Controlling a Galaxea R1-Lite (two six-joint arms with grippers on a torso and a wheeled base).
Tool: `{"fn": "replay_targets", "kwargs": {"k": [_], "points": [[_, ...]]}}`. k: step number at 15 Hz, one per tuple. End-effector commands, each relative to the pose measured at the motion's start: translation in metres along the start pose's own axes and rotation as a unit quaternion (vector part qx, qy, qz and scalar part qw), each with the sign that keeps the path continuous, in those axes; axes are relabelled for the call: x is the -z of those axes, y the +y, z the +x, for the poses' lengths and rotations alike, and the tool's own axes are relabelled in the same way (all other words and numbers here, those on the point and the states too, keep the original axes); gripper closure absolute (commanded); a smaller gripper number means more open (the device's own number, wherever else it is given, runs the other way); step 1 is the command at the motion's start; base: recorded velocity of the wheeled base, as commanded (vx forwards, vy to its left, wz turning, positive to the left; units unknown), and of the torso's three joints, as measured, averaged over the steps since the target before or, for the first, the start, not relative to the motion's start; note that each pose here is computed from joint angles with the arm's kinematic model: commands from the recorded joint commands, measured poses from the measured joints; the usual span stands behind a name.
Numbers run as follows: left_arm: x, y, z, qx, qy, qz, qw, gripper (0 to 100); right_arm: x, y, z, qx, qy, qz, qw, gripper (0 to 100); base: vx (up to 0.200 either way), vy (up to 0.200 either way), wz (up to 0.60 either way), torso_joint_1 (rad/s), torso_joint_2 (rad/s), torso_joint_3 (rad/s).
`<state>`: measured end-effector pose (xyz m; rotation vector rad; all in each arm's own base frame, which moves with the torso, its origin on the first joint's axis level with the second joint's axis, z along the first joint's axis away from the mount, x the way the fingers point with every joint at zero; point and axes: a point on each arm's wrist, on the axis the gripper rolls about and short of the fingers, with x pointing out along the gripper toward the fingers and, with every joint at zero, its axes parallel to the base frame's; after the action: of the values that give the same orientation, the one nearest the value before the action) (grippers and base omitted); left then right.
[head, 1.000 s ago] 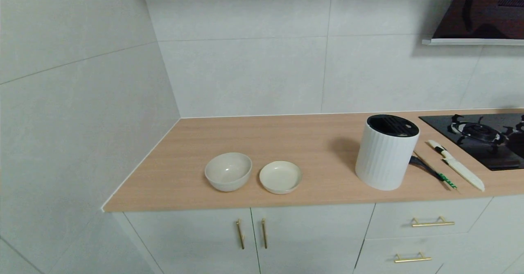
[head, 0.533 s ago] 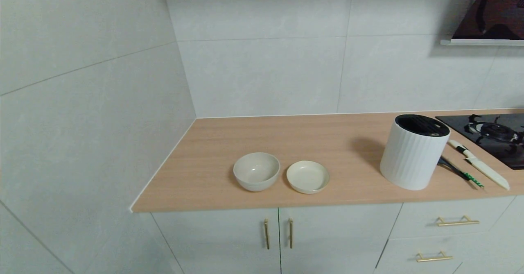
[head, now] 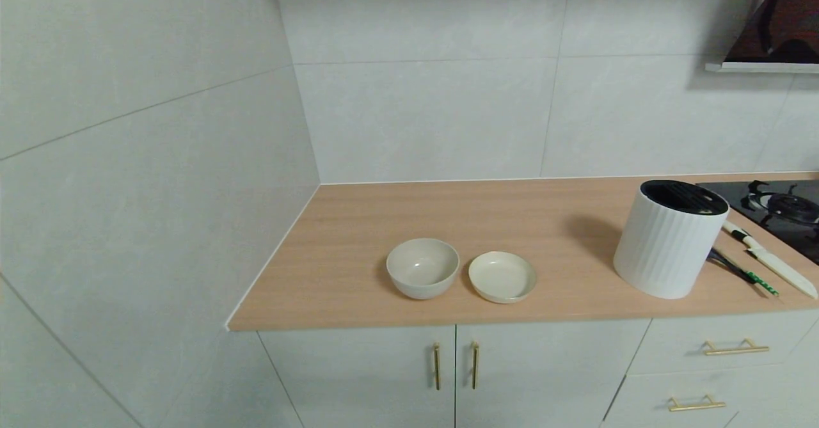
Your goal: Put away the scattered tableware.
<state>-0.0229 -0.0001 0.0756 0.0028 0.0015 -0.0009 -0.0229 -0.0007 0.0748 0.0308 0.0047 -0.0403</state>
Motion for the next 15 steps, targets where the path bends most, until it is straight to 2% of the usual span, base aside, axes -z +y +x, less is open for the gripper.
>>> {"fn": "replay_targets", "kwargs": {"k": [1,7,15], "points": [[0.0002,0.0,0.0001,0.0,0.002,0.0,1.0,0,0.0,0.0,0.0001,0.0,0.0,0.0,1.0,0,0.0,0.0,0.0,0.0,0.0,0.0],[0.0,0.0,0.0001,0.0,0.001,0.0,1.0,0,0.0,0.0,0.0001,0.0,0.0,0.0,1.0,0,0.0,0.0,0.0,-0.006,0.01,0.006],[0.0,0.0,0.0001,0.0,0.001,0.0,1.0,0,0.0,0.0,0.0001,0.0,0.0,0.0,1.0,0,0.0,0.0,0.0,-0.209,0.45,0.24]]}}
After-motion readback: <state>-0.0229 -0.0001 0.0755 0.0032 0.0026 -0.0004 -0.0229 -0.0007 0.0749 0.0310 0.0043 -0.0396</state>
